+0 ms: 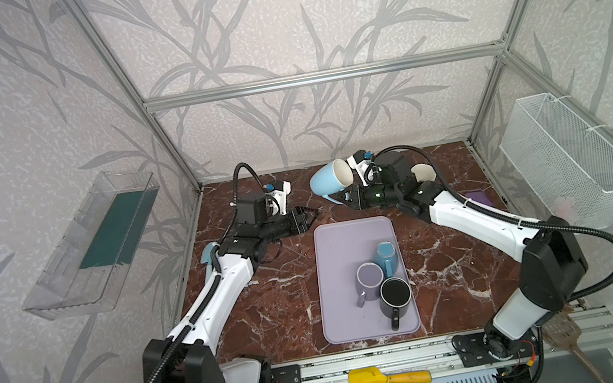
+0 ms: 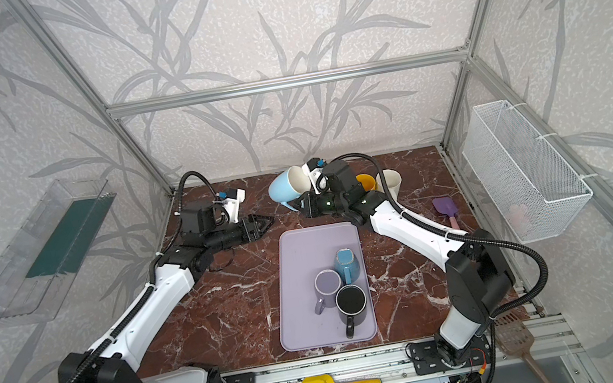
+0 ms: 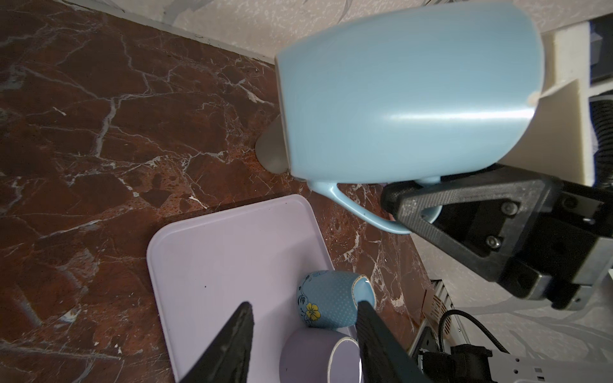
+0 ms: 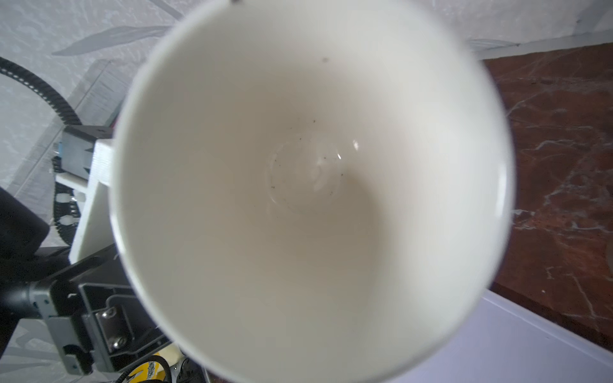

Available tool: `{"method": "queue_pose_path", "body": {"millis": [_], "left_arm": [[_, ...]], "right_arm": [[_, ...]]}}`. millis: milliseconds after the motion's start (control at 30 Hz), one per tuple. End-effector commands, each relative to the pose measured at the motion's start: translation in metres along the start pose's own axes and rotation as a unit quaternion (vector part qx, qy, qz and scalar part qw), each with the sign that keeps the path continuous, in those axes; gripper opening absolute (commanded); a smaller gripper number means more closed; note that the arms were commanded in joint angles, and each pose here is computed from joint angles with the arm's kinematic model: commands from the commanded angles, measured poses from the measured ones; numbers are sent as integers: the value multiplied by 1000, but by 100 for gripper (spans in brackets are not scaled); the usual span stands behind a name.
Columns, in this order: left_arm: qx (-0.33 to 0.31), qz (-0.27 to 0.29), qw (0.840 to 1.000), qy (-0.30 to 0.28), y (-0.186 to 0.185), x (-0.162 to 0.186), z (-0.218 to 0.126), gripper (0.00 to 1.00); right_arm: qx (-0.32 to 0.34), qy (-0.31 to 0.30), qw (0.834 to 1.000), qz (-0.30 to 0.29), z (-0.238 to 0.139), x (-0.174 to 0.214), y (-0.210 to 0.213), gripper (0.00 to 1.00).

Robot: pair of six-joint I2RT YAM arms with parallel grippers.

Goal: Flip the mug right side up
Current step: 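Open the left gripper off the light blue mug while the right holds it, then carry the light blue mug with the right gripper toward the upright mug row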

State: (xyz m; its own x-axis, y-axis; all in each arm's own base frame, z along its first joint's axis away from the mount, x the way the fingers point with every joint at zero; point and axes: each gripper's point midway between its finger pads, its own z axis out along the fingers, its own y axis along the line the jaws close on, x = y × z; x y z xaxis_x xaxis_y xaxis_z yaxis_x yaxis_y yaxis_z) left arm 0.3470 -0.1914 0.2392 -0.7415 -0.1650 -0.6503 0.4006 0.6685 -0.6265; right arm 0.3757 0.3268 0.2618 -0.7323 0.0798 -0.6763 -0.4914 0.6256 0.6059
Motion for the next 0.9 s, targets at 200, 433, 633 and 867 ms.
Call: {"method": "queue_pose_path", "body": {"millis": [200,433,633,867], "left_arm": [[-51,56,997,20,-6,4,2,53],[-90,82,991,46,-4,16,13,52],[-102,94,988,61,-5,22,22,52],[-103,96,988,65,-6,26,24,52]], "right_arm": [[89,2,995,-42,4,-21,-23,0],[131,35,990,-35,22,-11,-46,0],[177,54,982,-35,27,-6,-66,0],[222,77,971,-34,39,-1,-87,0]]}}
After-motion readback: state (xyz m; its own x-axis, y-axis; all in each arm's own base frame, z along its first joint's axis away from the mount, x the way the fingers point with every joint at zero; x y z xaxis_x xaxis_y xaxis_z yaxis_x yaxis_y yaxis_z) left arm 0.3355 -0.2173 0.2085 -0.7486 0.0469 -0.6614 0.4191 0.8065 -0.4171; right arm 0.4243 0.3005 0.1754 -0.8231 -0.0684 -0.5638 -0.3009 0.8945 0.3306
